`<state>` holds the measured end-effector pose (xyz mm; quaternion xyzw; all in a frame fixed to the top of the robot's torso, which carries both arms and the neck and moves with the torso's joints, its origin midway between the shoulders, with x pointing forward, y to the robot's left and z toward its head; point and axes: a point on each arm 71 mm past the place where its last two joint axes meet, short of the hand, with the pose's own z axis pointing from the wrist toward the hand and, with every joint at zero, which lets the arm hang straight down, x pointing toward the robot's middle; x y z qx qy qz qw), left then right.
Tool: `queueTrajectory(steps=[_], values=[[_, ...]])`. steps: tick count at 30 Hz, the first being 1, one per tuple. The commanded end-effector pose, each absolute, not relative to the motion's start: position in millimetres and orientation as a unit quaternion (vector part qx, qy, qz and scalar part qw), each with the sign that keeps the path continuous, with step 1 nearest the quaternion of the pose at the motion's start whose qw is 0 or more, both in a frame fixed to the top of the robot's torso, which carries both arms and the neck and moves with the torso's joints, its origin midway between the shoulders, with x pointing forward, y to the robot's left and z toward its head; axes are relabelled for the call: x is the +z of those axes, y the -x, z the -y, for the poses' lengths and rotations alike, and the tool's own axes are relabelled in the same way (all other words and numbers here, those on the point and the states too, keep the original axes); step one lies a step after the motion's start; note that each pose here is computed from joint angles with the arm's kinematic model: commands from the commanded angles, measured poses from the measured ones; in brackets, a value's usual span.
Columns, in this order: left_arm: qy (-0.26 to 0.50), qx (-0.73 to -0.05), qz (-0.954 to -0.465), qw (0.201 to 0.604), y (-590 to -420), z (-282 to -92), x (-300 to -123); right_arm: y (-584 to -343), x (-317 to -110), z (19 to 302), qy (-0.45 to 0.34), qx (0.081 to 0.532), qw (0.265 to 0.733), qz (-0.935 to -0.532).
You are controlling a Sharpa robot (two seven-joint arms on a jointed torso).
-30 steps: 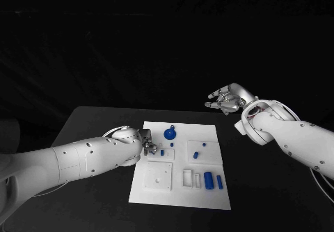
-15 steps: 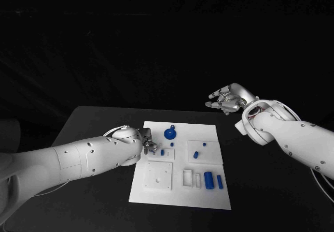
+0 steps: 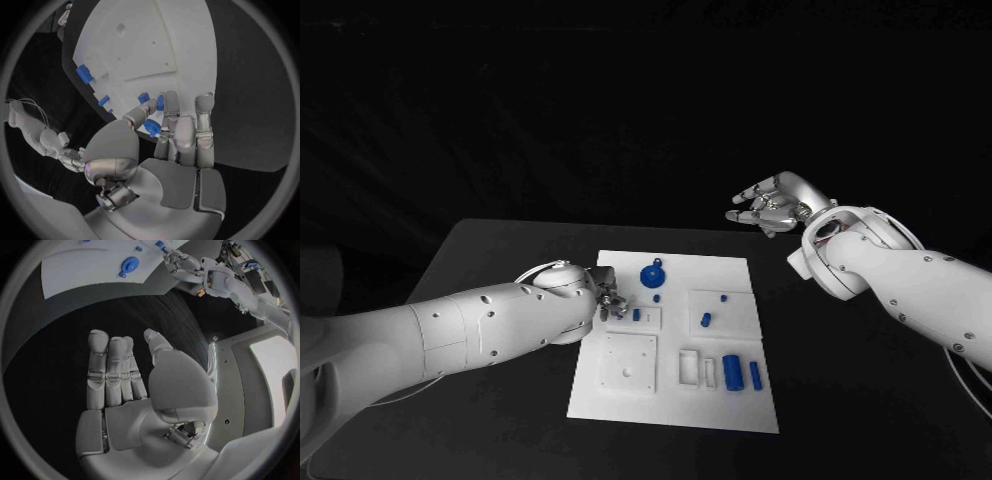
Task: Assemble the parts on the task board
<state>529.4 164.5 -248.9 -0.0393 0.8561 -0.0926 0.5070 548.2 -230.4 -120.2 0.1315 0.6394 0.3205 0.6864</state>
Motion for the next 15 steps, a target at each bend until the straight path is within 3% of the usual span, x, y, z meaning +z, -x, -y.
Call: queueTrajectory(steps=[1, 15], values=[[0.031, -0.096, -0.859, 0.502, -528.2, -162.3, -249.4, -548.2, -120.8, 229.2, -0.127, 0.323, 0.683, -0.643], [0.027, -0.090, -0.862, 0.498, -527.9, -165.0, -250.3, -548.5, -121.2, 227.9, -0.127, 0.323, 0.682, -0.643]])
